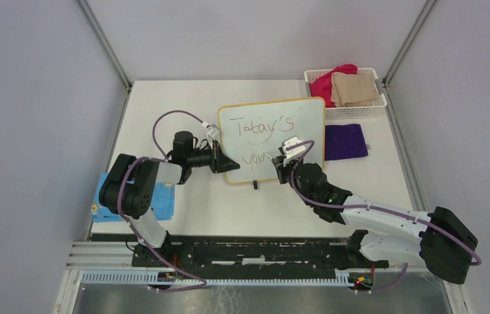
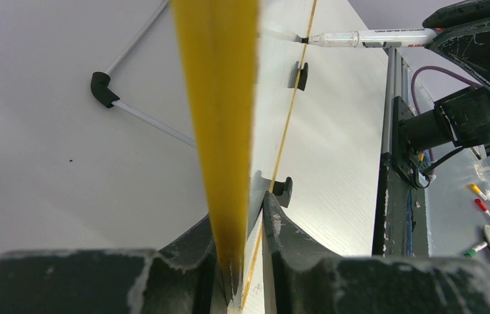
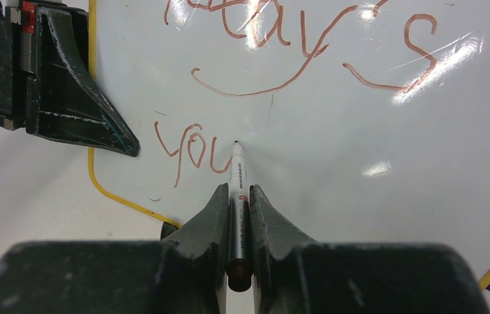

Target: Write a sentence on the whiteboard

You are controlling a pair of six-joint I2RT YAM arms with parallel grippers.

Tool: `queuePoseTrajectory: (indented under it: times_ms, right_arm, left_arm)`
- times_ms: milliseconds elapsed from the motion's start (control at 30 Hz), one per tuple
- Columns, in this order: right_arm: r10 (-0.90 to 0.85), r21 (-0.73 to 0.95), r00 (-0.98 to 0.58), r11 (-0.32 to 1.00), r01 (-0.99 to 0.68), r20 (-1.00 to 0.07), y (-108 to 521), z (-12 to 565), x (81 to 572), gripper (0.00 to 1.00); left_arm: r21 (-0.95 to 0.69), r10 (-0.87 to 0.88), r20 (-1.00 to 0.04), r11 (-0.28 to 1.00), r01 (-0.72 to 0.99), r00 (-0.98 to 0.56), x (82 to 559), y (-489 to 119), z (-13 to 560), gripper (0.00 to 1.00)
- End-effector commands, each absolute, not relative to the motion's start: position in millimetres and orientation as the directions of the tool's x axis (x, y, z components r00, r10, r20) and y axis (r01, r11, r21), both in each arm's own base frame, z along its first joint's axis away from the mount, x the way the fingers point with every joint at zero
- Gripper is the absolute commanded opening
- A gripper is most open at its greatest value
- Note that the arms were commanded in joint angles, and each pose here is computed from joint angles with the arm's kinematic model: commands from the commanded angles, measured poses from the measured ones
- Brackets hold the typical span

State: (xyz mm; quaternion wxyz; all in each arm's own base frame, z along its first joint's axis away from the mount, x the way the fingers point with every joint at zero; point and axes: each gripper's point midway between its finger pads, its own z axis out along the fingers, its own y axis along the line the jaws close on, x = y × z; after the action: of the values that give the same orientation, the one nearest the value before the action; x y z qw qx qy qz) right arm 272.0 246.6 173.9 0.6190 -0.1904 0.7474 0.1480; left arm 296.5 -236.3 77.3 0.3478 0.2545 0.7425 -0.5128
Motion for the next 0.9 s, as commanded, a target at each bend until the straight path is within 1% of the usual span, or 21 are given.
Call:
queuePoseTrajectory:
  times_ms: [0,267,567,733,867]
  right_arm:
    - [-0.089,-0.006,-0.162,0.892,-0.451,-0.983,240,172,274,0.00]
    - [-0.090,0.015,-0.197,0.881,-0.473,-0.976,237,154,264,0.00]
    - [-0.095,0.011,-0.205,0.887,-0.462,-0.974,229,148,260,0.00]
    - [-0.080,0.019,-0.191,0.886,-0.464,-0.978,228,156,259,0.00]
    - [-0.032,0.049,-0.153,0.866,-0.498,-0.988,237,177,258,0.00]
  left_arm:
    - [-0.627,0.077,-0.683,0.448,0.637,-0.727,284,-230,32,0.02]
    - [-0.629,0.077,-0.681,0.448,0.635,-0.729,284,-230,32,0.02]
    - [-0.628,0.077,-0.682,0.448,0.636,-0.727,284,-230,32,0.02]
    - [-0.629,0.076,-0.681,0.449,0.634,-0.729,284,-230,32,0.02]
    - [-0.629,0.077,-0.681,0.448,0.635,-0.728,284,-230,32,0.02]
